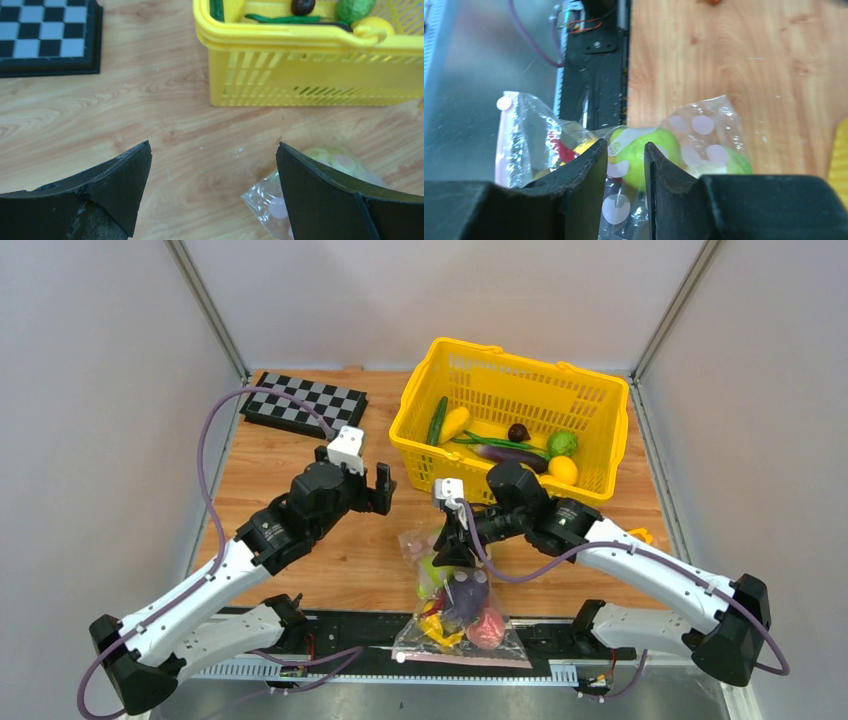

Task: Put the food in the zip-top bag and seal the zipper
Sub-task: Place the zipper food storage bag at the center of the board, then move the bin to the center of the board.

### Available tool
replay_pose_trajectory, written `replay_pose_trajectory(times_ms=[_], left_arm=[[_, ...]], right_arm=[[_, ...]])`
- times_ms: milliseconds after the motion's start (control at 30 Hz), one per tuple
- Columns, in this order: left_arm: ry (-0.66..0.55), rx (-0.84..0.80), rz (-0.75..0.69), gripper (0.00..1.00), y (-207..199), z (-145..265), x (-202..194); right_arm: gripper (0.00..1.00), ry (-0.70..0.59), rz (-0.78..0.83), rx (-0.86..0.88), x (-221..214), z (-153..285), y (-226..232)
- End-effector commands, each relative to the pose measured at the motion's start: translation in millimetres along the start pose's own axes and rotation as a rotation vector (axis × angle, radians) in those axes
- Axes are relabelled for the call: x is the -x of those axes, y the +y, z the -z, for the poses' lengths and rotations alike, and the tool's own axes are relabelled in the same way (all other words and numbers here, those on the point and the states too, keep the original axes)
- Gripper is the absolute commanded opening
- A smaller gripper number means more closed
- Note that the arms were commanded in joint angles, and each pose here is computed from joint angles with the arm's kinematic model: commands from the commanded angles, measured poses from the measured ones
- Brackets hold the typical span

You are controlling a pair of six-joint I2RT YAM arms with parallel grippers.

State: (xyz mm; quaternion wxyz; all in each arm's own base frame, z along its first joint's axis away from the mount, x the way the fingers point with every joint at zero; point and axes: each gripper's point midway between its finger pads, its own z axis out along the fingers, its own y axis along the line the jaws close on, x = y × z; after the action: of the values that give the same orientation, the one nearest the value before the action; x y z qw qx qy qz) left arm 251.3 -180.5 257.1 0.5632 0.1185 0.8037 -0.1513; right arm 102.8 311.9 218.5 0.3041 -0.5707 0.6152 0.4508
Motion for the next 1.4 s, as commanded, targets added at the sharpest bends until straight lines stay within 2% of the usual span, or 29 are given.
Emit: replay_pose_trajectory(times_ms=[0, 167, 400, 467, 633, 733, 900, 1067, 1133, 1233, 1267, 1333, 1367], left_arm=[[0.036, -0.098, 0.089, 1.0, -21, -5, -12], [0.04, -0.145, 0.148, 1.0, -30, -6, -23], [0.02, -0.1, 0.184, 1.0, -27, -17, -20], [0.022, -0.1, 0.182, 1.0, -28, -19, -20], [0.082, -0.124, 0.152, 1.0, -33, -20, -31], [0.106, -0.158, 0.14, 1.0, -36, -16, -42], [0.149, -0.245, 0.115, 1.0, -48, -11, -57], [0.228, -0.269, 0.145, 1.0, -54, -11, -78], [0.273, -0.272, 0.171, 1.0, -56, -8, -88], [0.354, -0.313, 0.239, 1.0, -65, 2, -105], [0.382, -0.327, 0.271, 1.0, -68, 5, -112], [0.419, -0.354, 0.33, 1.0, -73, 12, -124], [0.436, -0.38, 0.36, 1.0, -78, 16, -130]], right_arm=[[0.36, -0.102, 0.019, -0.275, 28, 17, -40], [0.47, -0.179, -0.064, -0.488, 41, 42, -78], [0.5, -0.11, -0.217, -0.606, 33, 29, -137], [0.5, -0.111, -0.254, -0.705, 34, 31, -163], [0.51, -0.122, -0.301, -0.956, 28, 63, -224], [0.52, -0.138, -0.326, -1.036, 15, 90, -250], [0.52, -0.092, -0.389, -1.146, -20, 139, -286], [0.53, -0.044, -0.451, -0.97, -21, 133, -264], [0.58, -0.1, -0.544, -0.856, -14, 118, -238], [0.7, -0.171, -0.705, -0.72, -25, 101, -194], [0.85, -0.186, -0.747, -0.701, -31, 98, -183], [0.99, -0.199, -0.806, -0.679, -44, 95, -163], [1.0, -0.198, -0.836, -0.666, -50, 94, -153]])
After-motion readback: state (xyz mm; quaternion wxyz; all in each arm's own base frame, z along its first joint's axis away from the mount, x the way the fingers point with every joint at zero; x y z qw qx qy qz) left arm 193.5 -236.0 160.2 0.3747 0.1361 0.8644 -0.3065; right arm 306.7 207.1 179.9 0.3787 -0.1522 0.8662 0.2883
